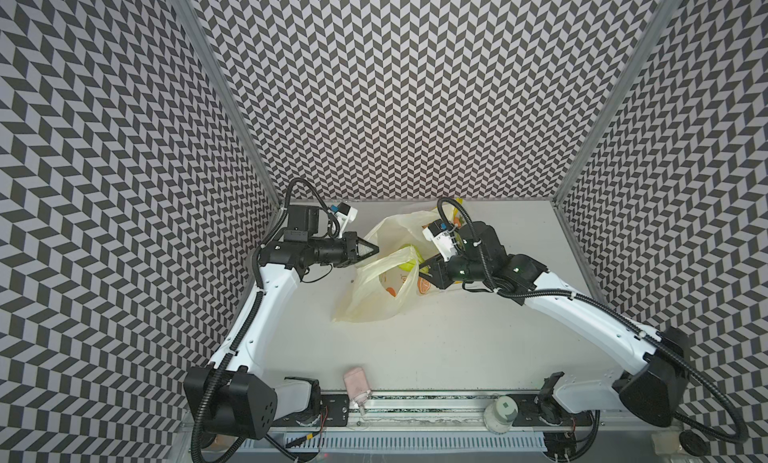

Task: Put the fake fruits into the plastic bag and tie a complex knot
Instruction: 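Lift the chayote and carry it into the open bag with the right gripper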

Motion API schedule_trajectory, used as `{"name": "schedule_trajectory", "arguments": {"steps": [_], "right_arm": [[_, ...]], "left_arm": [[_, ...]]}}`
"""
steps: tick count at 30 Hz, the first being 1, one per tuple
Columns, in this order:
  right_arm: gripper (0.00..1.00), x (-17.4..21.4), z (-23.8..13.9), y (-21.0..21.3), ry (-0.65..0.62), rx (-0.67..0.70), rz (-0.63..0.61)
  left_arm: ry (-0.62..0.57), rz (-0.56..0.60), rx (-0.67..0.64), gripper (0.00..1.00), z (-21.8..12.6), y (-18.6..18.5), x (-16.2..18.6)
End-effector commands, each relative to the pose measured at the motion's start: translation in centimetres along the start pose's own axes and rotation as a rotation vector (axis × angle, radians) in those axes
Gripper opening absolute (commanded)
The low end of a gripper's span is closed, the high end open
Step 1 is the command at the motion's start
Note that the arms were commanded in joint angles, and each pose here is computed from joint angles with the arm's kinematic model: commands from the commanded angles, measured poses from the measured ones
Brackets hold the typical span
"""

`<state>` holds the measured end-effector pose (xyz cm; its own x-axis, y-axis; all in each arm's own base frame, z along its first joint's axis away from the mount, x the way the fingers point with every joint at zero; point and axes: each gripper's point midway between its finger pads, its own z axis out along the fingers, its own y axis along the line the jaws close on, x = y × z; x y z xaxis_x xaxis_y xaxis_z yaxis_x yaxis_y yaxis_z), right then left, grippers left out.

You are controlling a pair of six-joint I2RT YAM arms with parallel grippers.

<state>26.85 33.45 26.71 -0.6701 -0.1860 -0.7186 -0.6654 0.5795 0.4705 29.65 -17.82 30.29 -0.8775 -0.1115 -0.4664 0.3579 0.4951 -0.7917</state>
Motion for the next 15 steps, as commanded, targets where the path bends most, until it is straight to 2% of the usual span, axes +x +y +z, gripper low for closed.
{"name": "schedule_trajectory", "arguments": {"steps": [1, 7, 12, 15], "right_arm": [[0.1, -2.7, 1.3, 0.4, -0.076, -0.001, -0.05], [0.13, -1.9, 4.6, -1.2, -0.018, 0.035, -0.048], [0.25, -0.7, 6.4, -2.2, 0.046, 0.048, -0.052], [0.37, -0.1, 6.9, -2.8, 0.084, 0.067, -0.055]], "left_arm": [[-0.019, 0.045, 0.041, 0.0, -0.5, -1.2, 0.1], [-0.029, 0.017, 0.05, 0.0, -0.5, -1.2, 0.1], [-0.038, -0.004, 0.04, 0.0, -0.2, -0.4, 0.3], [-0.048, -0.011, 0.029, 0.0, -0.1, 0.0, 0.3]]}}
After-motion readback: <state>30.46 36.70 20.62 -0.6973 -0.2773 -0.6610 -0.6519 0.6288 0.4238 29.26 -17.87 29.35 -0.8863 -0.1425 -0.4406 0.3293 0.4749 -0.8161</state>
